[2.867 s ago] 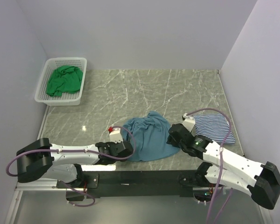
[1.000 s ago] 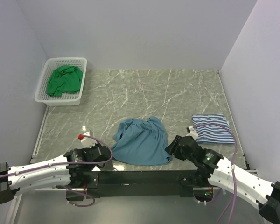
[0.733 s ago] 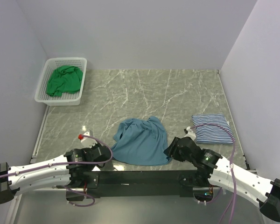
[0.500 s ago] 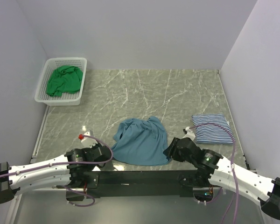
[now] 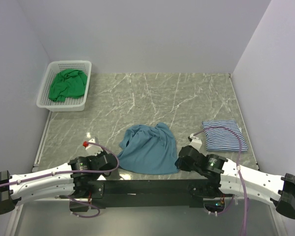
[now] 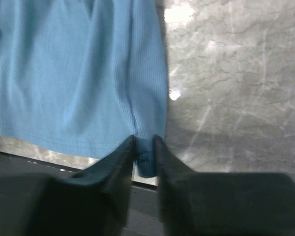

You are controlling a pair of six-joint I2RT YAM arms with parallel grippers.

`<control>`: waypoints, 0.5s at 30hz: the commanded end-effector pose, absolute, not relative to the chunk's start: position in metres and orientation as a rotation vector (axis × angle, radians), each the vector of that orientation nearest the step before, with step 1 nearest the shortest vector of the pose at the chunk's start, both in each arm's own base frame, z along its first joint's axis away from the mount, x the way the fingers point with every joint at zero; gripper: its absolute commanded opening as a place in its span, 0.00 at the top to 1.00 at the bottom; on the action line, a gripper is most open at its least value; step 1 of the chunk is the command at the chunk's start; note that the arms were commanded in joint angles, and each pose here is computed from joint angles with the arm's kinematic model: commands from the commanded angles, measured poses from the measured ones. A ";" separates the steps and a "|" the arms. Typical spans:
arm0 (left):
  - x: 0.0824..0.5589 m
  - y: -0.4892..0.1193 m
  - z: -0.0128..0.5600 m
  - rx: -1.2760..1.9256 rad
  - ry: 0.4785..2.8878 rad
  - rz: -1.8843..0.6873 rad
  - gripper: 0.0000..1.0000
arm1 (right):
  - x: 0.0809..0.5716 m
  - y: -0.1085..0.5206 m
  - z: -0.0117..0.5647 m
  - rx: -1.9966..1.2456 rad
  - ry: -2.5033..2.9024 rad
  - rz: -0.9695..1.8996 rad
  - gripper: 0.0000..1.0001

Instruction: Fold and stack the tank tops

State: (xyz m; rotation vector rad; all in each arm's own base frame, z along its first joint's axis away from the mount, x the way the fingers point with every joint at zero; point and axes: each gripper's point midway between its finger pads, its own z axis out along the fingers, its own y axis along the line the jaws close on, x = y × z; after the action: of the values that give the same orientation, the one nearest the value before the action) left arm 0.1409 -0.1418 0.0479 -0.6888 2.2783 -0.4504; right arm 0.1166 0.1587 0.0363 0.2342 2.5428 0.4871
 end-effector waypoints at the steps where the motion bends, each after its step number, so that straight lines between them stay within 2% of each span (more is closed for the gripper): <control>1: 0.150 -0.140 0.062 -0.752 2.213 -0.459 1.00 | 0.127 0.164 0.053 0.255 2.490 0.485 0.73; 5: 0.150 -0.139 0.064 -0.752 2.210 -0.464 0.99 | 0.125 0.166 0.053 0.257 2.494 0.505 0.86; 6: 0.150 -0.139 0.065 -0.753 2.207 -0.465 1.00 | 0.124 0.162 0.052 0.259 2.496 0.488 0.91; 7: 0.150 -0.139 0.068 -0.753 2.203 -0.473 0.99 | 0.125 0.162 0.058 0.272 2.483 0.501 1.00; 11: 0.157 -0.140 0.104 -0.712 2.153 -0.505 0.99 | 0.134 0.158 0.095 0.304 2.402 0.531 1.00; 14: 0.170 -0.136 0.172 -0.686 2.033 -0.555 0.99 | 0.152 0.154 0.163 0.332 2.240 0.586 1.00; 15: 0.173 -0.133 0.193 -0.687 1.995 -0.571 0.99 | 0.158 0.150 0.207 0.357 2.165 0.631 1.00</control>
State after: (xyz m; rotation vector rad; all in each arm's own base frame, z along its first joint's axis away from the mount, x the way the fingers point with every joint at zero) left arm 0.1548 -0.1524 0.1212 -0.6597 2.1777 -0.5600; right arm 0.1329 0.1613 0.1129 0.2804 2.4002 0.5613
